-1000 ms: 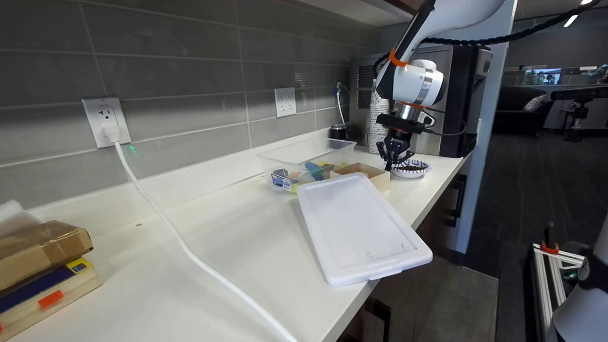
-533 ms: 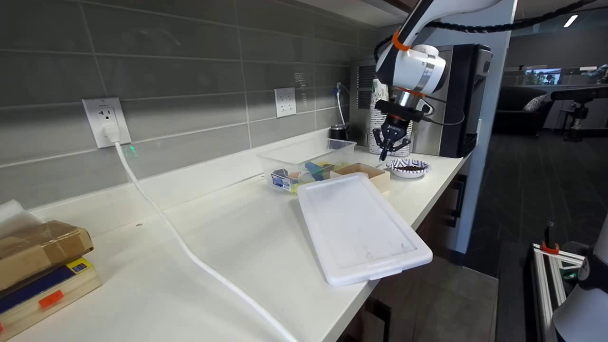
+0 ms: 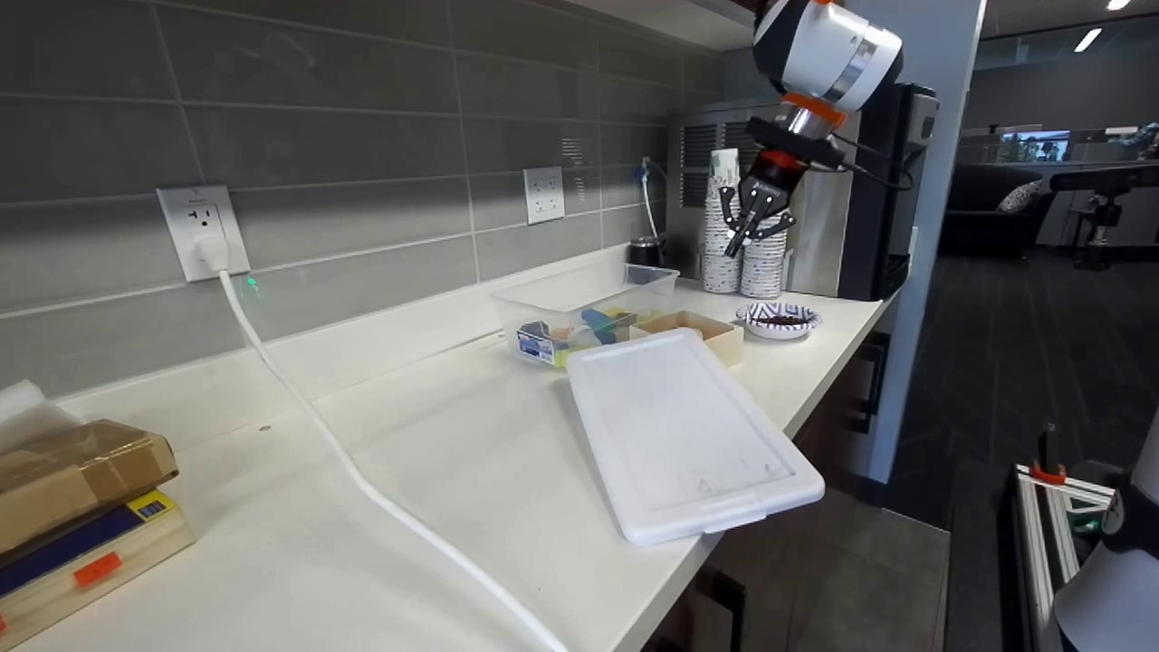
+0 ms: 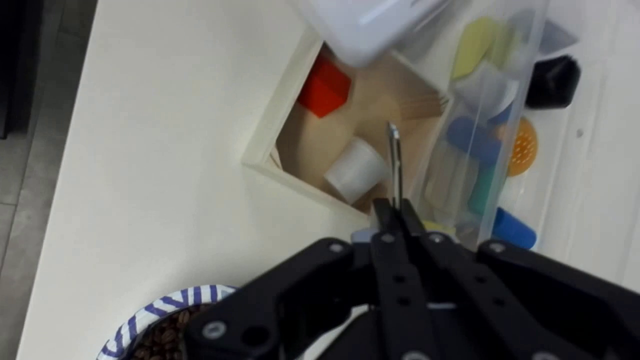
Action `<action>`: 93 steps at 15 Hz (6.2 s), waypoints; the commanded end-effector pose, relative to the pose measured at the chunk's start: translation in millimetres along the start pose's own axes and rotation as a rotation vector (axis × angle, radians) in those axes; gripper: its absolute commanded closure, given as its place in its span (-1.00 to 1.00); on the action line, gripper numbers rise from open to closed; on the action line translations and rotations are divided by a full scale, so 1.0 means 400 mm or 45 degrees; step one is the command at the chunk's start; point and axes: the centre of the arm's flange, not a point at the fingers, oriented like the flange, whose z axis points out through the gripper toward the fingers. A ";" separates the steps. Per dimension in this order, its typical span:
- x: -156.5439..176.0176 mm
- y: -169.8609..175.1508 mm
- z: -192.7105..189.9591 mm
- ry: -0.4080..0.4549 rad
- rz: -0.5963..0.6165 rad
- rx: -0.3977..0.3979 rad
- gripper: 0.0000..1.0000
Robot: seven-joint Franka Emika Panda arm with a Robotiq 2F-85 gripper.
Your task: Use the cake slicer to stir in the bowl
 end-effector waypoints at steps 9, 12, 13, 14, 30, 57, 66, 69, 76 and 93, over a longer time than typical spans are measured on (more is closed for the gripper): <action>0.023 0.183 -0.123 -0.550 0.022 0.444 0.98; 0.054 0.182 -0.081 -0.614 0.060 0.469 0.98; 0.068 0.179 -0.066 -0.622 0.077 0.466 0.98; 0.084 0.175 -0.049 -0.635 0.095 0.463 0.98; 0.270 0.267 0.133 -0.828 0.368 0.427 0.98; 0.303 0.399 0.089 -1.009 0.561 0.256 0.98; 0.293 0.345 0.033 -0.704 0.353 0.370 0.98; 0.276 0.309 0.027 -0.742 0.305 0.422 0.98; 0.235 0.272 0.056 -0.912 0.357 0.381 0.98; 0.296 0.459 0.063 -0.821 0.488 0.262 0.98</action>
